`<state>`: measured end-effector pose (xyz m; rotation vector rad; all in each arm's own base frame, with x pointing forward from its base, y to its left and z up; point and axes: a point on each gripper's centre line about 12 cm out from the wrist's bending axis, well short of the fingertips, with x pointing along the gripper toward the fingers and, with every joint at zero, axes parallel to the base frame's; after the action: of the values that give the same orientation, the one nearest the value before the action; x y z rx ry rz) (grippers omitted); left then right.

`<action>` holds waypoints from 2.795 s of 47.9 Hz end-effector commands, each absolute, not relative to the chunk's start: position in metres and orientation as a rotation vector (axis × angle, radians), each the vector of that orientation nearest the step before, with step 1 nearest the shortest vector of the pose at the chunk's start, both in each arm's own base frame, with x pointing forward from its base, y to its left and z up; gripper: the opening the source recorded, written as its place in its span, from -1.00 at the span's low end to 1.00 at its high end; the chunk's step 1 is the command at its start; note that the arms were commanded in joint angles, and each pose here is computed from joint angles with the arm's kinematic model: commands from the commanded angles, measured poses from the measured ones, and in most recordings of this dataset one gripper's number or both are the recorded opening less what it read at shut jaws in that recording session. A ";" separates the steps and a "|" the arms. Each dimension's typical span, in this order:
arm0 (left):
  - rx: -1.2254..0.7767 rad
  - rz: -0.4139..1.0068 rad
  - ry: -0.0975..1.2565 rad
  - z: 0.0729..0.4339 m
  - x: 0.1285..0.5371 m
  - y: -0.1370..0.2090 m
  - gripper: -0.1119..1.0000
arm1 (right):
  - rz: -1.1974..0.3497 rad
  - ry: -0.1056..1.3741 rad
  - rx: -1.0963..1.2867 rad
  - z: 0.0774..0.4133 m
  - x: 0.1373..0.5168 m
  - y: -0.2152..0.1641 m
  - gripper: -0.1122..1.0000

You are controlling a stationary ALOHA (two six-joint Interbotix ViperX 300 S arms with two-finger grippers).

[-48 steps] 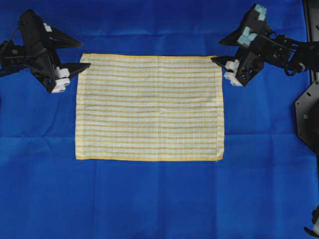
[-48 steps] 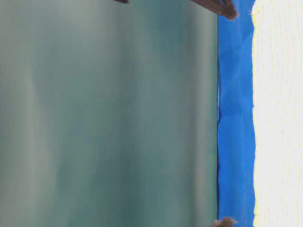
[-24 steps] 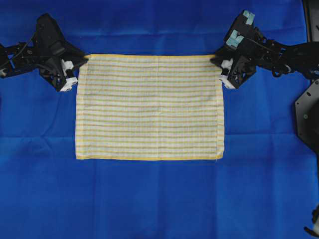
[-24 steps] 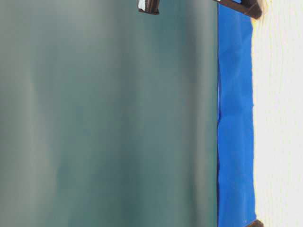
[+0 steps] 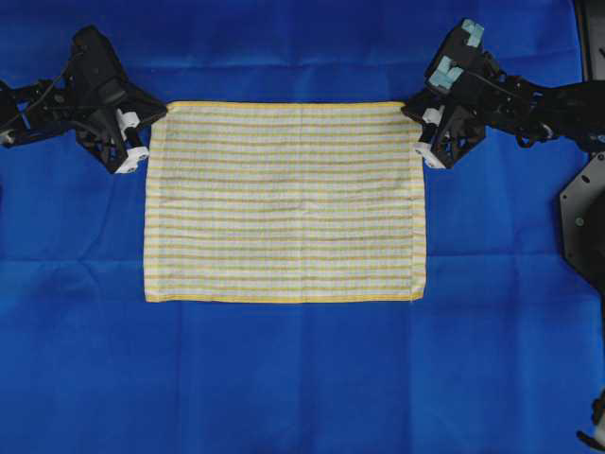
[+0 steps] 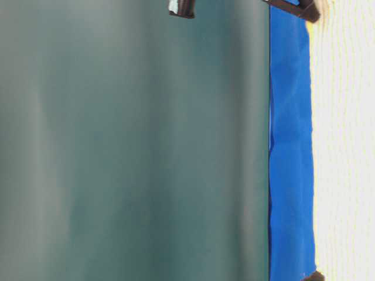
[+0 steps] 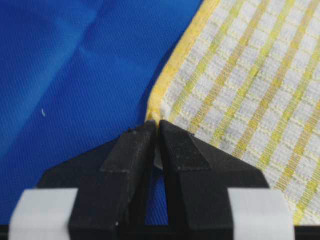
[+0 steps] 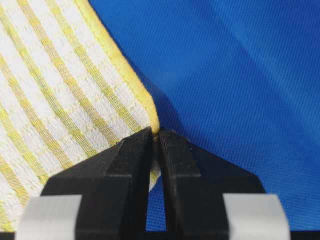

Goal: Fold the yellow towel.

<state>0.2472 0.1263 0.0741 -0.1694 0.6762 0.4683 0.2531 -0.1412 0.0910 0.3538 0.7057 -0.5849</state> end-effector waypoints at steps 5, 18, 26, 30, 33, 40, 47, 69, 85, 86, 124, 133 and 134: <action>-0.154 0.466 0.621 0.108 0.253 0.128 -0.74 | -0.589 0.630 0.360 0.116 0.256 -0.142 -0.72; -0.117 0.458 0.585 0.128 0.251 0.127 -0.74 | -0.595 0.603 0.372 0.127 0.253 -0.141 -0.72; -0.119 0.456 0.588 0.129 0.252 0.127 -0.74 | -0.601 0.601 0.383 0.126 0.252 -0.141 -0.72; -0.117 0.444 0.583 0.131 0.253 0.123 -0.74 | -0.597 0.604 0.385 0.126 0.250 -0.139 -0.72; -0.112 0.427 0.579 0.133 0.254 0.118 -0.74 | -0.593 0.606 0.393 0.127 0.249 -0.135 -0.72; -0.096 0.348 0.578 0.136 0.257 0.094 -0.76 | -0.561 0.600 0.413 0.130 0.247 -0.119 -0.72; -0.111 0.269 0.577 0.135 0.256 0.067 -0.76 | -0.504 0.598 0.434 0.131 0.244 -0.094 -0.72; -0.240 0.029 0.584 0.134 0.247 -0.015 -0.76 | -0.262 0.645 0.484 0.129 0.245 -0.007 -0.72; -0.269 -0.078 0.609 0.133 0.245 -0.048 -0.76 | -0.162 0.679 0.507 0.128 0.244 0.029 -0.72; -0.268 -0.081 0.611 0.132 0.245 -0.049 -0.76 | -0.159 0.682 0.506 0.128 0.244 0.030 -0.72; -0.258 -0.088 0.659 0.132 0.250 -0.054 -0.71 | -0.072 0.759 0.477 0.123 0.256 0.059 -0.43; -0.248 -0.103 0.605 0.149 0.247 -0.053 0.17 | -0.050 0.735 0.466 0.130 0.254 0.061 0.54; -0.246 -0.103 0.595 0.153 0.247 -0.051 0.29 | -0.046 0.727 0.464 0.132 0.254 0.061 0.63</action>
<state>0.2446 -0.0525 0.1383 -0.2452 0.6443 -0.0961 0.2516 0.0591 0.1209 0.4632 0.7669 -0.0653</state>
